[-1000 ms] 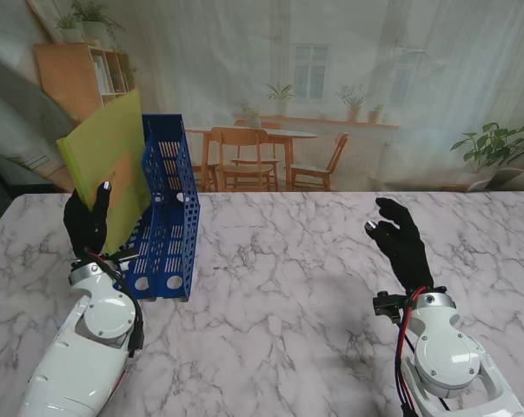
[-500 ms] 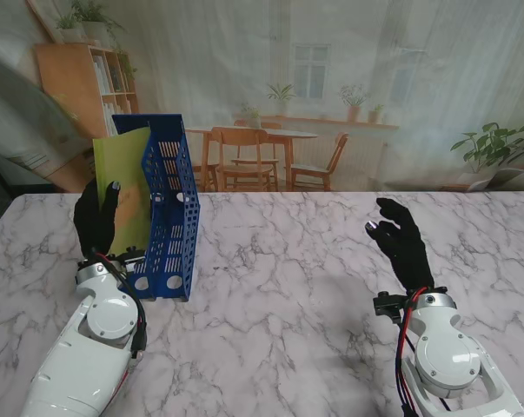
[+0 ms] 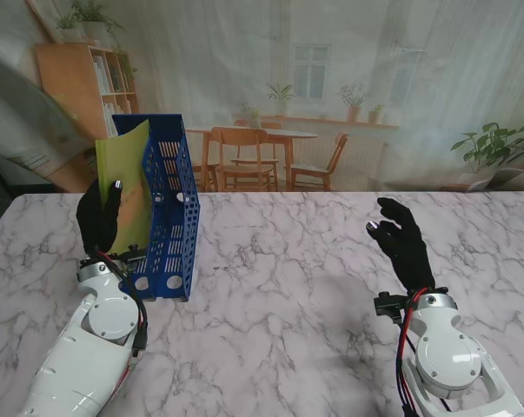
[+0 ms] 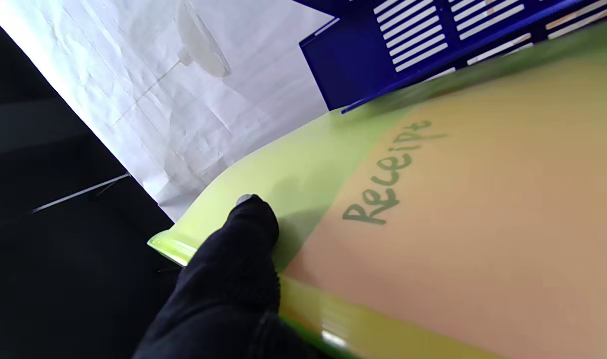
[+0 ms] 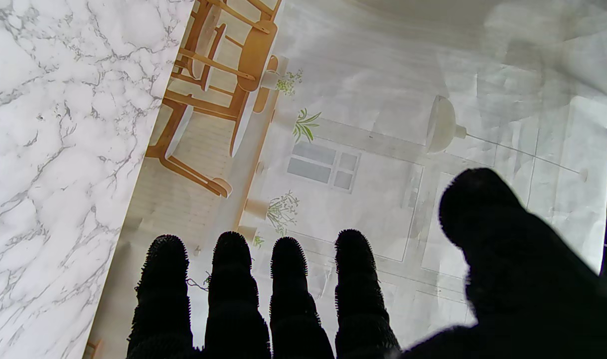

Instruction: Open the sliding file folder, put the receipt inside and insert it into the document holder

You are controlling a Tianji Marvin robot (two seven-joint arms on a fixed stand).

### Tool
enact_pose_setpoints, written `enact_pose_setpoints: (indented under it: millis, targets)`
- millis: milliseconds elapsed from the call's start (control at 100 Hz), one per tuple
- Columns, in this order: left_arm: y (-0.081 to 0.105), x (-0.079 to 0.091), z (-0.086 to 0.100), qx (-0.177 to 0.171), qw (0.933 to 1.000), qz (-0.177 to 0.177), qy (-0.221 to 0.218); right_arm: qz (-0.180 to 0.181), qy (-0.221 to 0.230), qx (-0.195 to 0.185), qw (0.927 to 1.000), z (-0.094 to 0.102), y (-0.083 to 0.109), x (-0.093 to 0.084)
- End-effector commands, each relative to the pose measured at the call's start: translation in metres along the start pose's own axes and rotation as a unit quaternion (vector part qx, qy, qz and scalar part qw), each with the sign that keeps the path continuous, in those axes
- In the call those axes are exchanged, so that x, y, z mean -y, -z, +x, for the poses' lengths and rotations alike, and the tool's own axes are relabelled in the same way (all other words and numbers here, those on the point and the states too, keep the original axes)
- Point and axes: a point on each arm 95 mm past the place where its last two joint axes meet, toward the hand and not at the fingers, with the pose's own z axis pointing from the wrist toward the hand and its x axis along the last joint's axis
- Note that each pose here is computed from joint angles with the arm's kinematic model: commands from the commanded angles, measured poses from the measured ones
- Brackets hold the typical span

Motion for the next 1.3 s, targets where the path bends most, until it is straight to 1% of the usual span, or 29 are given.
enact_pose_setpoints:
  millis: [0,120,220,260,350,540,620,700,800,910,1010,1120,1290]
  targets:
    - [-0.007,0.0,0.002,-0.011,0.9998,-0.011,-0.008,0.0,0.001,0.001,1.0,-0.002,0.001,0.0]
    - [-0.012,0.001,0.002,-0.033,0.9991,-0.025,-0.005,0.002,0.001,-0.002,1.0,-0.003,0.001,0.001]
    - [-0.013,0.0,-0.002,-0.047,0.9978,-0.046,-0.006,0.003,0.002,-0.003,1.0,-0.003,0.001,0.0]
    - [-0.012,-0.001,-0.005,-0.048,0.997,-0.06,-0.008,0.004,0.001,-0.003,1.0,-0.003,0.001,0.001]
    - [-0.009,-0.003,-0.012,-0.045,0.9961,-0.074,-0.018,0.004,0.002,-0.002,1.0,-0.003,0.001,0.001]
    - [0.002,-0.007,-0.028,-0.033,0.9946,-0.092,-0.035,0.003,0.005,-0.001,1.0,-0.003,0.001,0.001]
    - [0.004,-0.008,-0.029,-0.034,0.9942,-0.095,-0.036,0.003,0.006,-0.001,1.0,-0.003,0.001,0.001]
    - [0.005,-0.006,-0.027,-0.042,0.994,-0.095,-0.035,0.003,0.005,0.0,1.0,-0.003,0.001,0.001]
    - [0.003,-0.001,-0.018,-0.06,0.9934,-0.093,-0.032,0.002,0.005,0.0,1.0,-0.003,0.001,0.001]
    - [-0.001,0.008,-0.002,-0.084,0.9921,-0.091,-0.025,0.002,0.004,-0.001,1.0,-0.003,0.001,0.0]
    - [-0.007,0.016,0.016,-0.105,0.9897,-0.096,-0.018,0.002,0.004,-0.002,1.0,-0.003,0.001,0.0]
    - [-0.016,0.026,0.038,-0.132,0.9855,-0.105,-0.014,0.003,0.004,-0.003,1.0,-0.003,0.001,0.0]
    - [-0.031,0.04,0.076,-0.179,0.9759,-0.125,-0.007,0.004,0.004,-0.003,1.0,-0.003,0.001,0.0]
